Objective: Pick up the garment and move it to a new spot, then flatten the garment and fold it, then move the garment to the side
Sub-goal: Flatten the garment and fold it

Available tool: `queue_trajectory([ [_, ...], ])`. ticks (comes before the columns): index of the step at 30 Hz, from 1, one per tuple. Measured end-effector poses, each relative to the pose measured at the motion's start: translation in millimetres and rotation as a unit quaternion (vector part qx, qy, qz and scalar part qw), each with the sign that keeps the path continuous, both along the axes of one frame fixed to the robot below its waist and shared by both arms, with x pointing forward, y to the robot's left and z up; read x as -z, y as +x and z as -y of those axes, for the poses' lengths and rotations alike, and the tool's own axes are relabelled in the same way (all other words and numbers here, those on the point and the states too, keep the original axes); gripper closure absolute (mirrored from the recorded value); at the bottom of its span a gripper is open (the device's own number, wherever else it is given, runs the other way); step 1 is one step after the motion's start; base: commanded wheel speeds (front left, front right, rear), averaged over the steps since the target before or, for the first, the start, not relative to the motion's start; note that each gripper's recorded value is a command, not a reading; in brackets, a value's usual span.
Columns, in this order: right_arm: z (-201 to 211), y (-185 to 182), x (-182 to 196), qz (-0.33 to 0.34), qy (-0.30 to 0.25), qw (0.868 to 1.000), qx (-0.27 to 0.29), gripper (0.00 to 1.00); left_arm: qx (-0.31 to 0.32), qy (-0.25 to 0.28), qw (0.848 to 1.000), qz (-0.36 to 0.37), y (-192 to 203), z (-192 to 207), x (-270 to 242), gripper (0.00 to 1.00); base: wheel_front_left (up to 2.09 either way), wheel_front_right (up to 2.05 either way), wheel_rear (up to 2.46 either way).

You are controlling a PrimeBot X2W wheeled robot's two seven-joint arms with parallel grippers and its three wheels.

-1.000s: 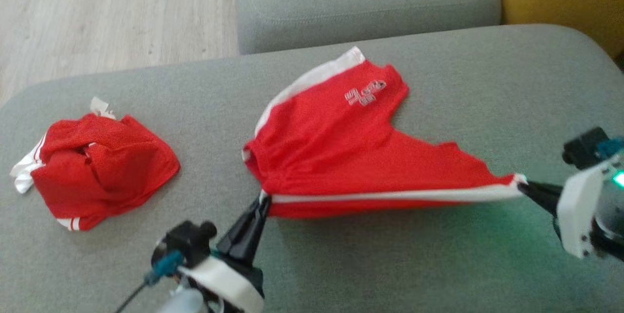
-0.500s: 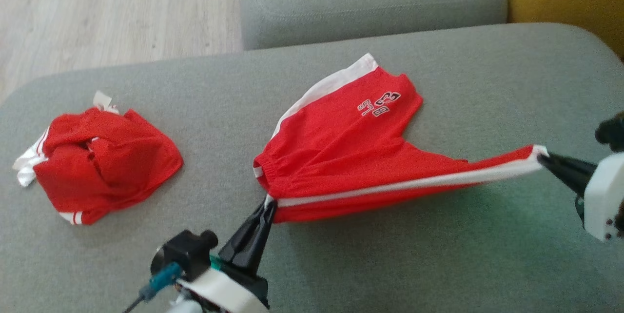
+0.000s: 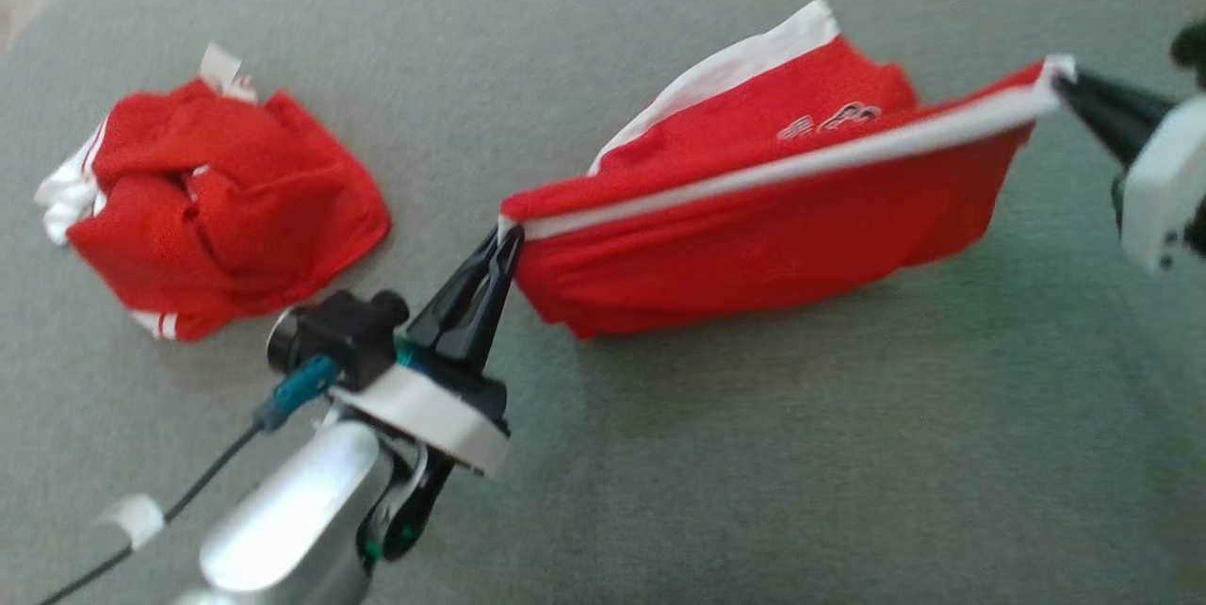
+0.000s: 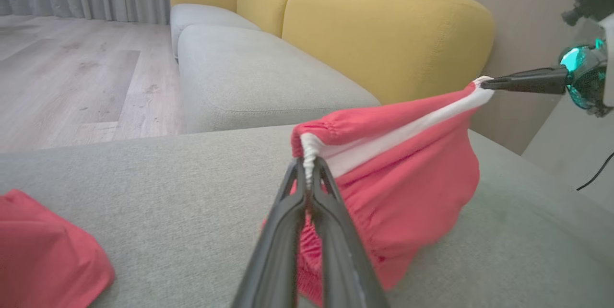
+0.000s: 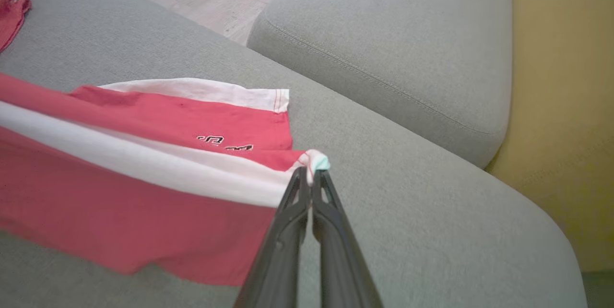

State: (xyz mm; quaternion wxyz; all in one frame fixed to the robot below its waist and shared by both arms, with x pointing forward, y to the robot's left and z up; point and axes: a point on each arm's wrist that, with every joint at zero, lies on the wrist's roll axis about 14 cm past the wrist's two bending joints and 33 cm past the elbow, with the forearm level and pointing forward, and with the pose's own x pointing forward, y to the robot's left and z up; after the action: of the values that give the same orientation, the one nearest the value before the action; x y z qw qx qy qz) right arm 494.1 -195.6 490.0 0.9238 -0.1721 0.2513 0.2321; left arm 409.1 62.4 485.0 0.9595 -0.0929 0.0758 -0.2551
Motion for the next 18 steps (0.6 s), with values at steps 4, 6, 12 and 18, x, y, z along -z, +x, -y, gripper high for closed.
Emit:
queue_trajectory([
  [4, -19.2, 34.0, 2.9, 0.007, -0.017, 1.000, -0.020, 1.00, -0.010, 0.007, 1.000, -0.005, 15.8, -7.5, 7.1, 1.00, 0.00, 0.00, 0.00],
  [6, -31.2, 50.3, 4.3, 0.012, -0.023, 0.999, -0.031, 1.00, -0.015, 0.012, 1.000, -0.007, 22.6, -11.1, 10.8, 1.00, 0.00, 0.00, 0.00],
  [12, -49.2, 86.0, 27.4, 0.005, -0.062, 0.997, -0.054, 1.00, -0.030, 0.020, 0.999, -0.028, 37.0, -19.4, 30.4, 1.00, 0.00, 0.00, 0.00],
  [18, -63.1, 106.5, 58.1, -0.015, -0.079, 0.994, -0.067, 1.00, -0.035, 0.033, 0.998, -0.043, 48.6, -23.4, 48.4, 1.00, 0.00, 0.00, 0.00],
])
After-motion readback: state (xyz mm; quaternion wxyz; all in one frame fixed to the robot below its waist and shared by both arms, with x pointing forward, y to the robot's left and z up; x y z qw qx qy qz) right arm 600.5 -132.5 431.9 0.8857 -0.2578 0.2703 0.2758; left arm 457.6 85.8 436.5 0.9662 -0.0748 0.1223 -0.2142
